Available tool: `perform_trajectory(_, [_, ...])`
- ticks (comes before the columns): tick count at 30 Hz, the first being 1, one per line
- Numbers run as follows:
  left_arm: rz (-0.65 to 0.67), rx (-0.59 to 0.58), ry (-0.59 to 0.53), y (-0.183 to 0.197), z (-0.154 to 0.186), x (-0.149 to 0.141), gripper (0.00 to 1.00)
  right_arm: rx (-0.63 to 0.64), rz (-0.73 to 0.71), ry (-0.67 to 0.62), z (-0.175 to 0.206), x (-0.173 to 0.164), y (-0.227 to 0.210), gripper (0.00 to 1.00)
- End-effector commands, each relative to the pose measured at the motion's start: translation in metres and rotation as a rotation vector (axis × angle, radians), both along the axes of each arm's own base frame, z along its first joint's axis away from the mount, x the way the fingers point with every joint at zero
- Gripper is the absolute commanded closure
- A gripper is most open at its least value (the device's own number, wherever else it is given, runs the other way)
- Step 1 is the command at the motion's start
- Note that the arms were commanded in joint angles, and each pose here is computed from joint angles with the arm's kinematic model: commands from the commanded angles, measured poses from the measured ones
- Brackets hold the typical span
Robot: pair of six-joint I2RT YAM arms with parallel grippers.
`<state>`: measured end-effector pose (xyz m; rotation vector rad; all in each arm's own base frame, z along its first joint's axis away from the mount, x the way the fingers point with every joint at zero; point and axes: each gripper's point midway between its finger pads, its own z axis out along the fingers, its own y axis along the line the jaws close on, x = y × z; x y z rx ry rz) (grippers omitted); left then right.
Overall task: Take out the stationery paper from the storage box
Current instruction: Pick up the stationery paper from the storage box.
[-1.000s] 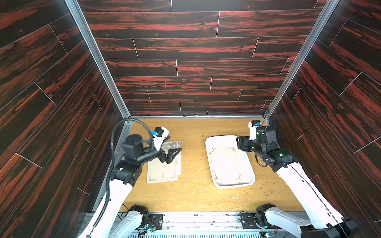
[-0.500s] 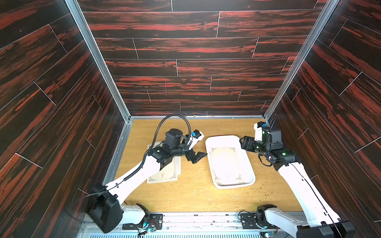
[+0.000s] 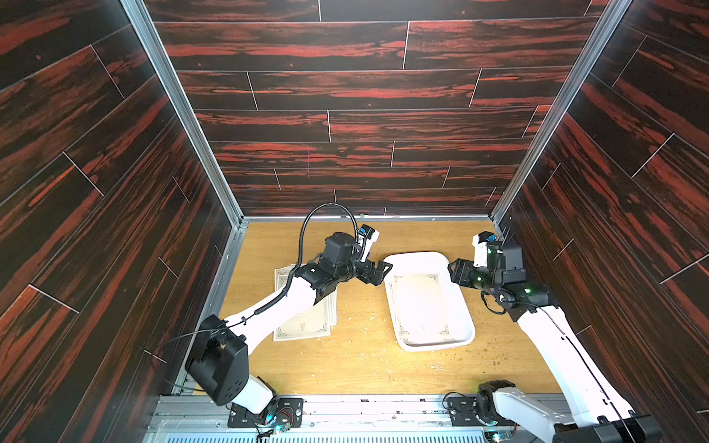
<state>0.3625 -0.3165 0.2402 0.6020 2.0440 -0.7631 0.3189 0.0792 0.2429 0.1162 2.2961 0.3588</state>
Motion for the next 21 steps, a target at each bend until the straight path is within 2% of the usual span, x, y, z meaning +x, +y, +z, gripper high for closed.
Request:
perform_trajectory(1, [0.161, 0.023, 0.163, 0.008, -0.028, 0.014, 0.04, 0.011, 0.046, 0.030, -0.011, 0.000, 0.007, 0.42])
perform_trajectory(9, [0.281, 0.061, 0.399, 0.008, -0.076, 0.016, 0.04, -0.044, 0.014, 0.208, -0.074, 0.003, 0.000, 0.45])
perform_trajectory(16, [0.298, 0.071, 0.527, -0.001, -0.106, 0.008, 0.05, -0.044, -0.003, 0.308, -0.116, 0.005, 0.001, 0.38])
perform_trajectory(21, [0.263, 0.059, 0.609, -0.013, -0.123, -0.001, 0.24, -0.064, -0.011, 0.349, -0.135, 0.009, -0.001, 0.36])
